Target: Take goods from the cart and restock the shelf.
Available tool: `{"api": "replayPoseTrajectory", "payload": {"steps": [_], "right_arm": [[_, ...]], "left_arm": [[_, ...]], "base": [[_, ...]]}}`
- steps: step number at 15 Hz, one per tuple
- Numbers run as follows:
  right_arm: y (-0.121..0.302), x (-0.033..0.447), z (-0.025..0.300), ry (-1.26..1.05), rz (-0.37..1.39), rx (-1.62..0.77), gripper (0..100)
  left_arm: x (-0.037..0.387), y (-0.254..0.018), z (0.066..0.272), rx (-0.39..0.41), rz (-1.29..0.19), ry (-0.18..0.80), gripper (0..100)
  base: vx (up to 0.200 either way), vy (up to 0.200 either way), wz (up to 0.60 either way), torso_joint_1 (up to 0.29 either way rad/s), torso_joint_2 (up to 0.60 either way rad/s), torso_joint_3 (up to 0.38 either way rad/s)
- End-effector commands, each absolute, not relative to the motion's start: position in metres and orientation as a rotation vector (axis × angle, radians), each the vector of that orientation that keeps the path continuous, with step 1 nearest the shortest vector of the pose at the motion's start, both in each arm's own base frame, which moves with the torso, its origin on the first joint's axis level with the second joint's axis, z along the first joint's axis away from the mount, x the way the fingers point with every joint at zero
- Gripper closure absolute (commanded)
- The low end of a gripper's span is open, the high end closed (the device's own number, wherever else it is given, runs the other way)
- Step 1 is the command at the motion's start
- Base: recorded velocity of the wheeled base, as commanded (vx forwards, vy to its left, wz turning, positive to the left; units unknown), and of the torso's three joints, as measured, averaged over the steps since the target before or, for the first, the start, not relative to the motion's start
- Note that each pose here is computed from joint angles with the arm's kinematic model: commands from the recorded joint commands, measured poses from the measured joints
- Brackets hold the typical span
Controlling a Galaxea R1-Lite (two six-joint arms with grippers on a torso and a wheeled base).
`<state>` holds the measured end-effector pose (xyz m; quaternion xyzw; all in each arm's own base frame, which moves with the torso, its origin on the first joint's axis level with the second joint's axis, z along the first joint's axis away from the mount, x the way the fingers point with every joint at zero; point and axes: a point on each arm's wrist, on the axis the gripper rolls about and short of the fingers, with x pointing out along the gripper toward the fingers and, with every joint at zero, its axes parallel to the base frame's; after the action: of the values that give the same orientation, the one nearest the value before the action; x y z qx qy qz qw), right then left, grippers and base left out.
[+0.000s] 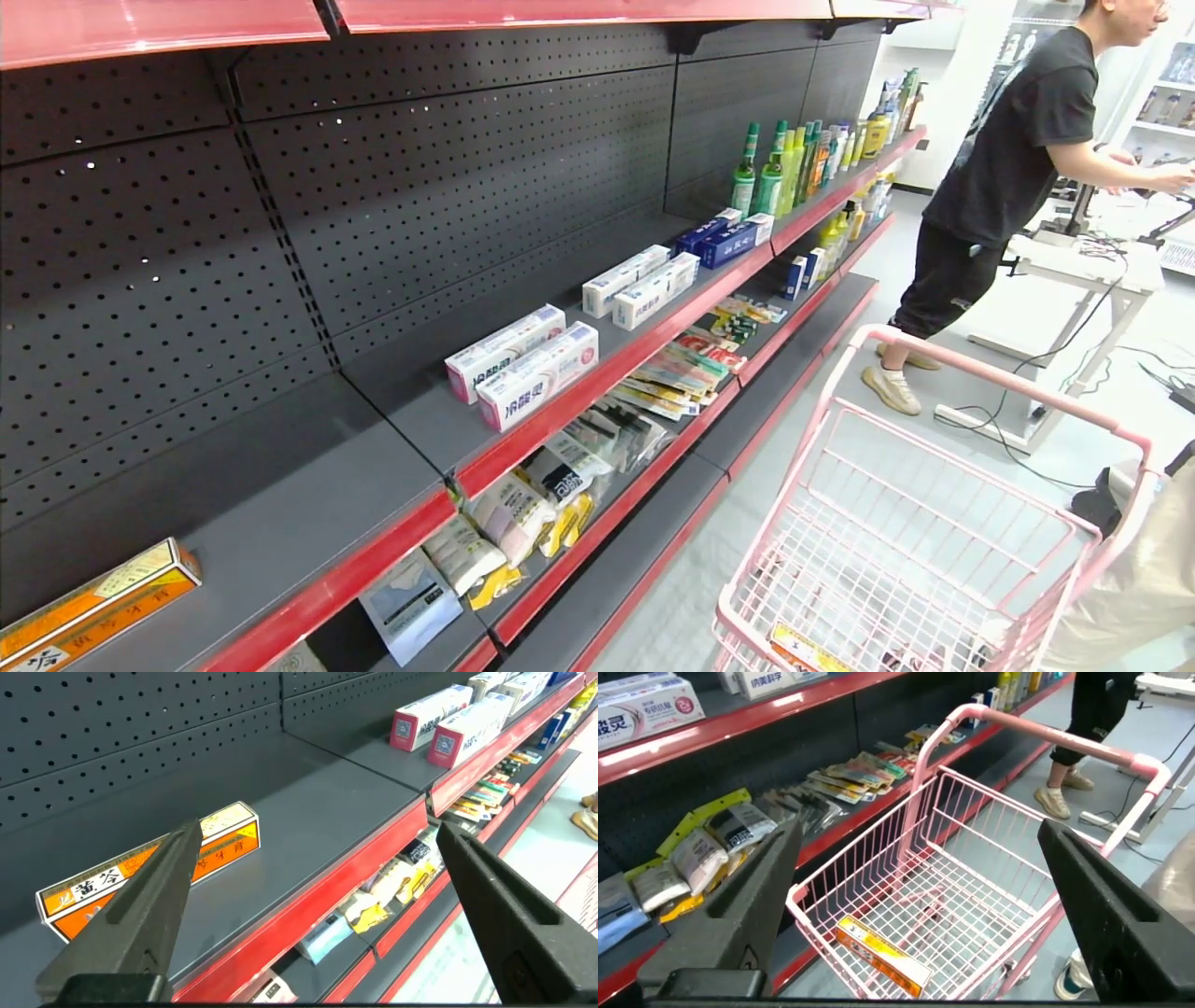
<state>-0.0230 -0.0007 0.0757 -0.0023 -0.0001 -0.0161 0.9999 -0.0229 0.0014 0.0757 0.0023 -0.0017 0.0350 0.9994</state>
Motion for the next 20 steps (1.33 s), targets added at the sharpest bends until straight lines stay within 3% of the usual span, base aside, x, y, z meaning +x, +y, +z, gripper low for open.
{"api": "replayPoseTrajectory", "payload": {"steps": [1, 2, 3, 4, 5, 9, 10, 12, 13, 14, 20], "right_arm": [[-0.001, -0.023, 0.079, -0.017, -0.037, 0.000, 0], [-0.001, -0.026, 0.111, -0.072, -0.021, 0.023, 0], [-0.001, -0.013, 0.162, -0.042, -0.001, 0.113, 0], [0.001, 0.022, 0.235, -0.004, 0.057, 0.344, 0], [0.003, 0.044, 0.237, 0.093, 0.052, 0.288, 0], [-0.011, 0.150, 0.196, 0.503, -0.055, 0.212, 0], [-0.021, 0.194, 0.166, 0.633, -0.053, 0.145, 0], [-0.034, 0.221, 0.129, 0.792, -0.041, 0.052, 0], [-0.038, 0.229, 0.097, 0.925, 0.043, -0.027, 0], [-0.038, 0.230, 0.089, 0.956, 0.078, -0.051, 0], [-0.029, 0.227, 0.065, 1.047, 0.134, -0.062, 0]], "left_arm": [[-0.023, 0.001, 0.076, 0.005, 0.071, -0.003, 0], [-0.023, 0.001, 0.076, 0.004, 0.071, -0.004, 0], [-0.023, 0.001, 0.076, 0.005, 0.071, -0.003, 0], [-0.023, 0.001, 0.076, 0.005, 0.072, -0.003, 0], [-0.023, 0.001, 0.076, 0.004, 0.071, -0.004, 0], [-0.023, 0.001, 0.076, 0.005, 0.071, -0.003, 0], [-0.023, 0.001, 0.076, 0.005, 0.071, -0.003, 0], [-0.023, 0.001, 0.076, 0.005, 0.071, -0.003, 0], [-0.023, 0.001, 0.076, 0.004, 0.071, -0.004, 0], [-0.023, 0.001, 0.076, 0.004, 0.071, -0.004, 0], [-0.023, 0.001, 0.076, 0.004, 0.071, -0.004, 0]], "base": [[0.000, 0.000, 0.00, 0.000, 0.00, 0.000], [0.000, 0.000, 0.00, 0.000, 0.00, 0.000], [0.000, 0.000, 0.00, 0.000, 0.00, 0.000], [0.000, 0.000, 0.00, 0.000, 0.00, 0.000], [0.000, 0.000, 0.00, 0.000, 0.00, 0.000], [0.000, 0.000, 0.00, 0.000, 0.00, 0.000], [0.000, 0.000, 0.00, 0.000, 0.00, 0.000], [0.000, 0.000, 0.00, 0.000, 0.00, 0.000], [0.000, 0.000, 0.00, 0.000, 0.00, 0.000], [0.000, 0.000, 0.00, 0.000, 0.00, 0.000], [0.000, 0.000, 0.00, 0.000, 0.00, 0.000]]}}
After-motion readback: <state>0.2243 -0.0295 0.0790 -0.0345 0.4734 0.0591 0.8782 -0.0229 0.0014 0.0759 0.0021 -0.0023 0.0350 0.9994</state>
